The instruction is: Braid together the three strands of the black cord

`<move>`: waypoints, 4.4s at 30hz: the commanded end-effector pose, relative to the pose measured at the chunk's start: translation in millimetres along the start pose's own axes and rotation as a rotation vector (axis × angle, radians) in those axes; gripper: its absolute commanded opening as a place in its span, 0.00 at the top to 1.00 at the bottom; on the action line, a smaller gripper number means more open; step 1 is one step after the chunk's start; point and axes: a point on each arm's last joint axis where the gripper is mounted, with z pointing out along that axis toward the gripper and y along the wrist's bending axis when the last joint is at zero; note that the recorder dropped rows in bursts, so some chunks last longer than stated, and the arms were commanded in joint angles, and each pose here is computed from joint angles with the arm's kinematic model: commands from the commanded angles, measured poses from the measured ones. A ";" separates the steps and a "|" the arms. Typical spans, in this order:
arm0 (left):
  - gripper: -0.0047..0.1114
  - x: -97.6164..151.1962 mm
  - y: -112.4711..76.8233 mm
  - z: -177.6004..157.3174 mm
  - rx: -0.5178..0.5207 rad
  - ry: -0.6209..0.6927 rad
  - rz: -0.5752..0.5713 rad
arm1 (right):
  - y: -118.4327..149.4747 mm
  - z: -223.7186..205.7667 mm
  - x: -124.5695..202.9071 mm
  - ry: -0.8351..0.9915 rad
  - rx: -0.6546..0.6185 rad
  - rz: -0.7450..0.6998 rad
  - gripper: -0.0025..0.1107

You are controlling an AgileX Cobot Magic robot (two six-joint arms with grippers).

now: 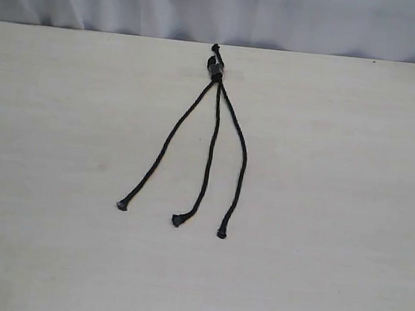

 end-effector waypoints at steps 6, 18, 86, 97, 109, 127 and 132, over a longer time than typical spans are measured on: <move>0.96 -9.5 0.5 -0.6 -0.002 -0.115 -0.093 | 0.0 -0.2 0.9 -0.002 0.001 0.001 0.94; 0.96 -17.9 3.1 -2.0 0.008 -0.213 -0.425 | -0.6 -0.6 -7.4 -0.094 0.007 0.013 0.94; 0.96 58.7 -293.1 226.1 0.605 0.998 0.389 | 53.5 160.8 -4.9 0.810 -0.236 0.064 0.94; 0.96 -12.8 -193.2 279.3 0.369 0.919 0.289 | 53.4 161.2 -5.2 0.805 -0.235 0.064 0.94; 0.96 39.3 -137.3 295.3 0.287 0.978 0.246 | 53.4 161.5 -5.6 0.801 -0.231 0.076 0.94; 0.69 41.8 -137.6 295.0 0.273 0.993 0.218 | 58.3 172.3 -20.6 0.809 -0.248 0.120 0.94; 0.94 -30.8 -127.8 281.6 0.280 0.806 0.187 | 93.0 191.5 -34.9 0.868 -0.377 0.072 0.94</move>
